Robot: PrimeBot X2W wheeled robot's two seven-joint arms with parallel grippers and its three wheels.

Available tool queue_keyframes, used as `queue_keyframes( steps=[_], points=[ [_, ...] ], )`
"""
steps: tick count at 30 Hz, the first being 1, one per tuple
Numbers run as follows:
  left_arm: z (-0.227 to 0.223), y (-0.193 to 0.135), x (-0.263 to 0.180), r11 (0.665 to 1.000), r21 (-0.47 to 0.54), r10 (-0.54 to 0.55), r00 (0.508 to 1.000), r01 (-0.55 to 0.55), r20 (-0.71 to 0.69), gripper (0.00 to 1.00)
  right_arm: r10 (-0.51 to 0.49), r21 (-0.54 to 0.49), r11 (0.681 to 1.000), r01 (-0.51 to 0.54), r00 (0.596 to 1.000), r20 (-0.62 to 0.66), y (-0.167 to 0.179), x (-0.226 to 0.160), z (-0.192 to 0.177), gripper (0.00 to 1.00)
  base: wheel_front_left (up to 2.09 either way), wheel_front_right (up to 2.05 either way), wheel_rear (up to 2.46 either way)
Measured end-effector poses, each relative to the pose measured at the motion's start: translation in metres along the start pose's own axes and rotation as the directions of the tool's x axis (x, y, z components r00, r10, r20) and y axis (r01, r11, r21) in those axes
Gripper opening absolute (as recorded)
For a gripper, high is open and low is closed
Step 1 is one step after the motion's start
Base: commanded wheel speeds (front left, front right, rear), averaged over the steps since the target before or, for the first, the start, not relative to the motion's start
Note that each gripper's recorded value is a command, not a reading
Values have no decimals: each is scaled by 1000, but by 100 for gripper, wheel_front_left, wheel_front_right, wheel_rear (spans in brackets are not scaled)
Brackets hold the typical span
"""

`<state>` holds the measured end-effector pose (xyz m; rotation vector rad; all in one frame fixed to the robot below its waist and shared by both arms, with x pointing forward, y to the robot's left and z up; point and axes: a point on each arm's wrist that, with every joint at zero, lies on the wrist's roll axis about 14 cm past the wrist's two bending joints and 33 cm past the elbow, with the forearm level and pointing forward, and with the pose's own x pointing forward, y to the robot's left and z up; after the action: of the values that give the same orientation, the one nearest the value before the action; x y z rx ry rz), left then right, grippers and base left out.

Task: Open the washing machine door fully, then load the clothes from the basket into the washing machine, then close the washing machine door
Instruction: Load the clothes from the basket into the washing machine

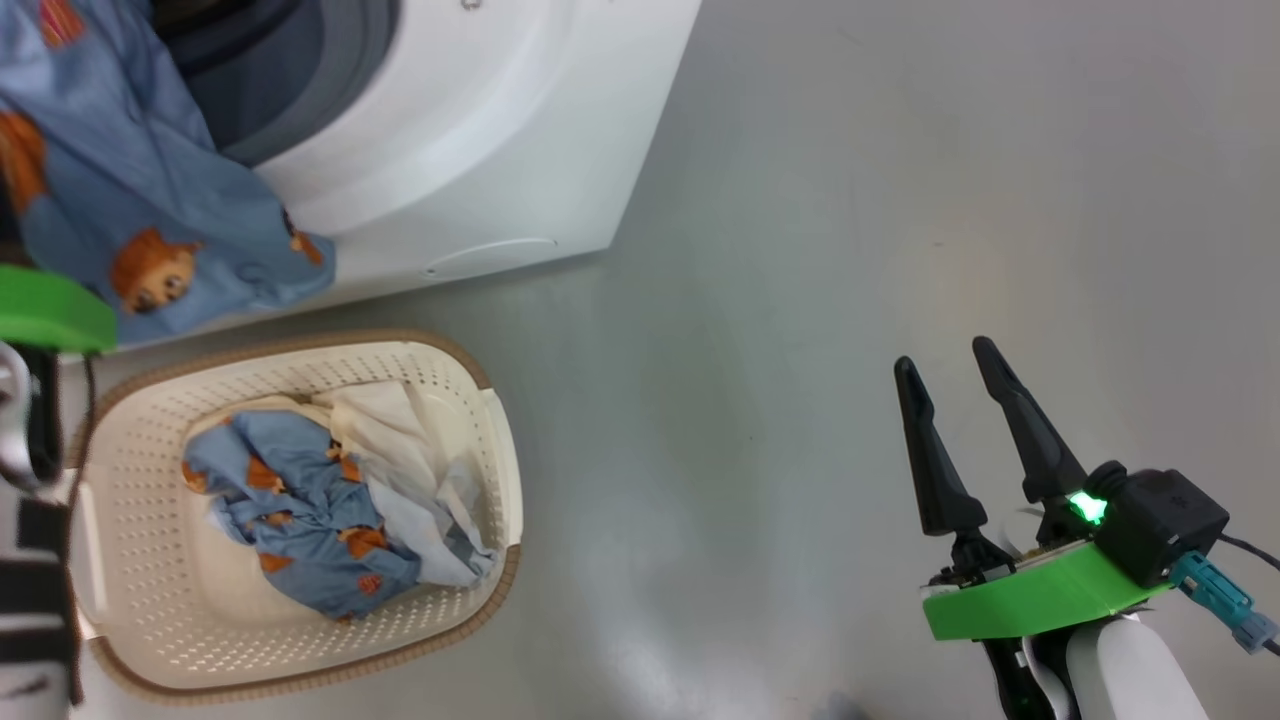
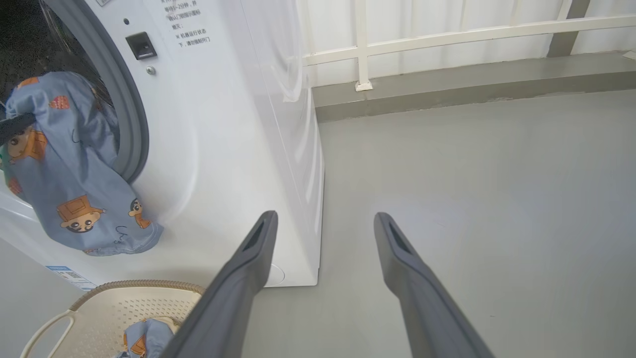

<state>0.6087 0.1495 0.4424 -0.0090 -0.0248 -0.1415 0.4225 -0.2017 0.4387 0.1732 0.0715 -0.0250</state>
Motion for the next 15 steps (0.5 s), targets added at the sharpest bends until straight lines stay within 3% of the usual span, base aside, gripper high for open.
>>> queue_keyframes(
  steps=[15],
  points=[
    [-2, -1, 67, 1000, 21, -5, 999, 4, 39, 0, -7, -14, 1000, 6, 997, -71, -5, 8, -27, 100, 0, 0, 0]
  ],
)
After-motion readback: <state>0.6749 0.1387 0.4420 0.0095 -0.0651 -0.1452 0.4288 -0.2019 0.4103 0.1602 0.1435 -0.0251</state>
